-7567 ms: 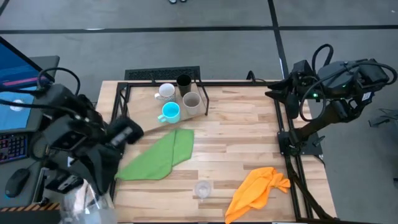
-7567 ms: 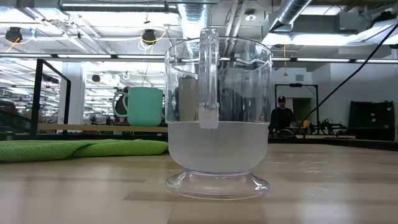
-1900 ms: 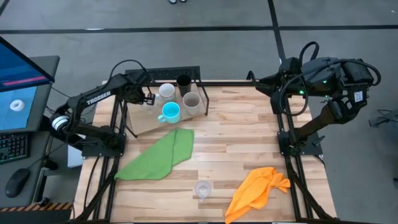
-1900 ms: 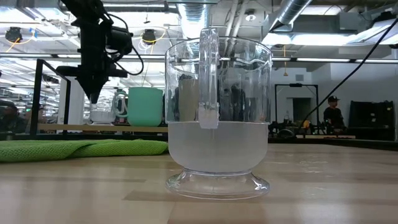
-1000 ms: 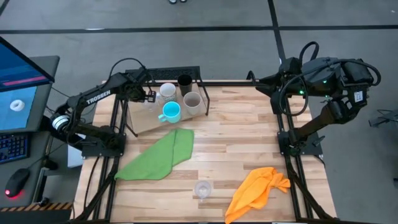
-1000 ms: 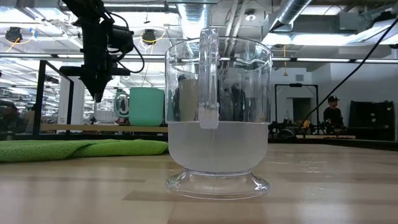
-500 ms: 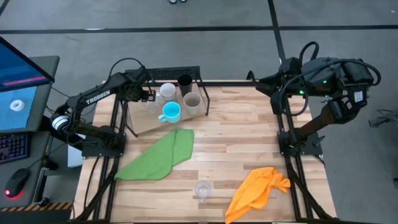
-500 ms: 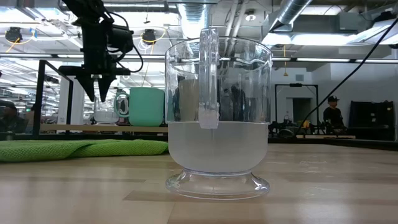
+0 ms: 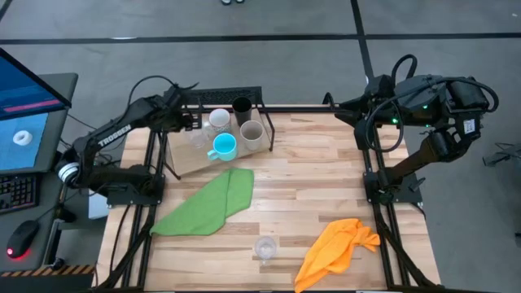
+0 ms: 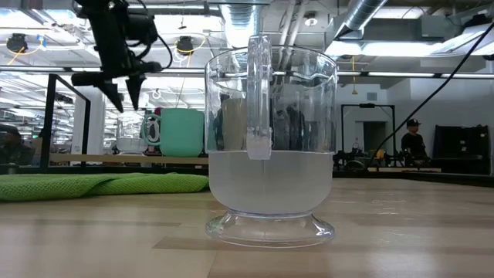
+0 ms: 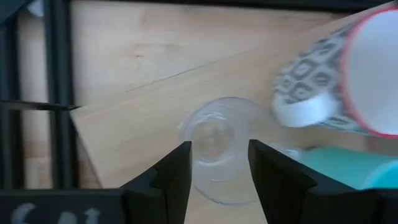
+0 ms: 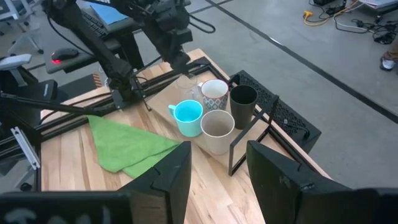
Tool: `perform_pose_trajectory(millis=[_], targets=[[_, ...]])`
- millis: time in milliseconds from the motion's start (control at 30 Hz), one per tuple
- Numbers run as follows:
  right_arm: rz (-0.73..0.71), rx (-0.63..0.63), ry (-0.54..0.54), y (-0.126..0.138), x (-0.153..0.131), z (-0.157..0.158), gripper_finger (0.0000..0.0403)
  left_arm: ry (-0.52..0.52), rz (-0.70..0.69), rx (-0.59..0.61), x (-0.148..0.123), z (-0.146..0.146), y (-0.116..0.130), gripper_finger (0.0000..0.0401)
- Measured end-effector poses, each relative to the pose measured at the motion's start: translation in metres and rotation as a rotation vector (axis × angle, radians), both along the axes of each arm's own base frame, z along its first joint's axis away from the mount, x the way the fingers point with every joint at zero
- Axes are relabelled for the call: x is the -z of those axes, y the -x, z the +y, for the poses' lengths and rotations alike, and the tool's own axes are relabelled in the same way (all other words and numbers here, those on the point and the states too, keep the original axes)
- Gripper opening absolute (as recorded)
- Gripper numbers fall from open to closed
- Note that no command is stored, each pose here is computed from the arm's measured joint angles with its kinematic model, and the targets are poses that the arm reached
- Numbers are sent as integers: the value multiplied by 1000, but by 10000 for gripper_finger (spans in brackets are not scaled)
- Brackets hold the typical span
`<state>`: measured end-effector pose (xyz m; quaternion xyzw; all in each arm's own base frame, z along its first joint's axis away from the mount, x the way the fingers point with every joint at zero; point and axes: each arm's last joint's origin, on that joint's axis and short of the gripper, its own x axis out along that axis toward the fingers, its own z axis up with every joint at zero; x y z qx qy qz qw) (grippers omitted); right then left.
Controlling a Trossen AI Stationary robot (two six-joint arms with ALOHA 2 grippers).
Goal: Stack small to large cups/mugs on shelf
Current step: Put the transparent mug on the shelf
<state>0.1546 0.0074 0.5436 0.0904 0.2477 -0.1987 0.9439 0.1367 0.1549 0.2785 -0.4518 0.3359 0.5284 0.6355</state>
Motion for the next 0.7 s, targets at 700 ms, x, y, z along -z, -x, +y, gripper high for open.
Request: perform_pose_trajectory(millis=[700], targets=[[0, -1, -1, 0, 0, 0, 175, -274, -856, 708, -87, -83, -42, 149]])
